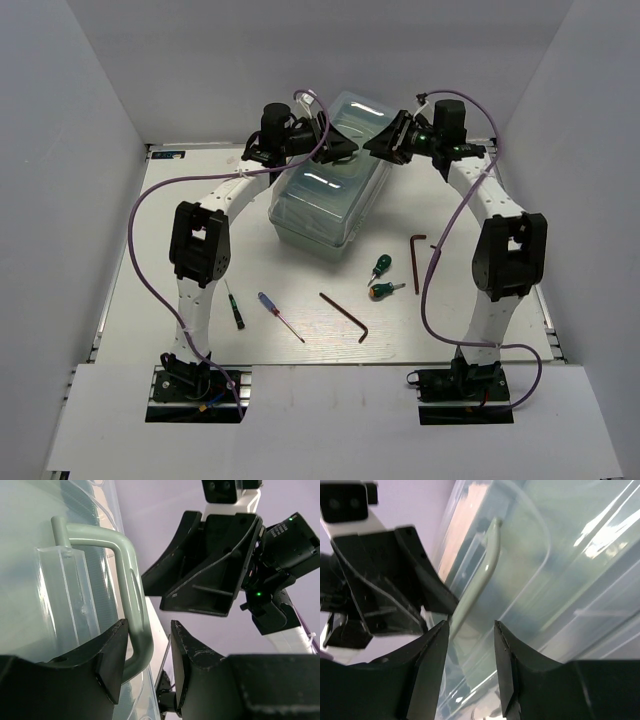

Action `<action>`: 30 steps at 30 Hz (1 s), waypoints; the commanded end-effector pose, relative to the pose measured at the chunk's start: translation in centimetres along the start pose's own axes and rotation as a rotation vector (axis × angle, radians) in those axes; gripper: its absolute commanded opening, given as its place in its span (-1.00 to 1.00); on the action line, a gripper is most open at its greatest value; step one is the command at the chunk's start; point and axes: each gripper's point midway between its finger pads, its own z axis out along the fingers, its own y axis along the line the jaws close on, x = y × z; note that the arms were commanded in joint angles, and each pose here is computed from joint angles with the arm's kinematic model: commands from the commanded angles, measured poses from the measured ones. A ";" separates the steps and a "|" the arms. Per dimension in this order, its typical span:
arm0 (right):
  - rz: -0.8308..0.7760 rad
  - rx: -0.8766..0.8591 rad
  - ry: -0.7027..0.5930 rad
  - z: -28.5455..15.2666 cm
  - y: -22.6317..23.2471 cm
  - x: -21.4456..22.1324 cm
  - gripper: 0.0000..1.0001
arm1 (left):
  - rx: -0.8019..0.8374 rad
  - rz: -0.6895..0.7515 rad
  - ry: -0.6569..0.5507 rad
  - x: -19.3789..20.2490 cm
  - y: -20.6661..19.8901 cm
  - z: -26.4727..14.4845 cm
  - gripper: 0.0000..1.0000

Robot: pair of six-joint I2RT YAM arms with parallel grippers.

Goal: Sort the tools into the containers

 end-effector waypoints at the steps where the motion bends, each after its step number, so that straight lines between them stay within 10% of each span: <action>1: -0.033 -0.038 -0.057 0.2 2.2 -2.2 -0.04 | 0.134 0.090 0.042 0.7 -7.7 -1.7 -0.02; 19: -0.033 -0.051 -0.039 3.2 3.1 -0.7 -0.08 | 0.148 0.086 0.045 0.7 -7.7 -1.5 -0.05; 25: -0.050 -0.013 -0.058 3.7 3.0 -0.5 -1.00 | 0.136 0.070 0.053 0.9 -7.4 -1.5 -0.05; 30: -0.130 0.010 -0.085 2.5 3.4 -1.9 -1.00 | 0.028 0.198 -0.022 -2.8 -9.3 -3.3 0.18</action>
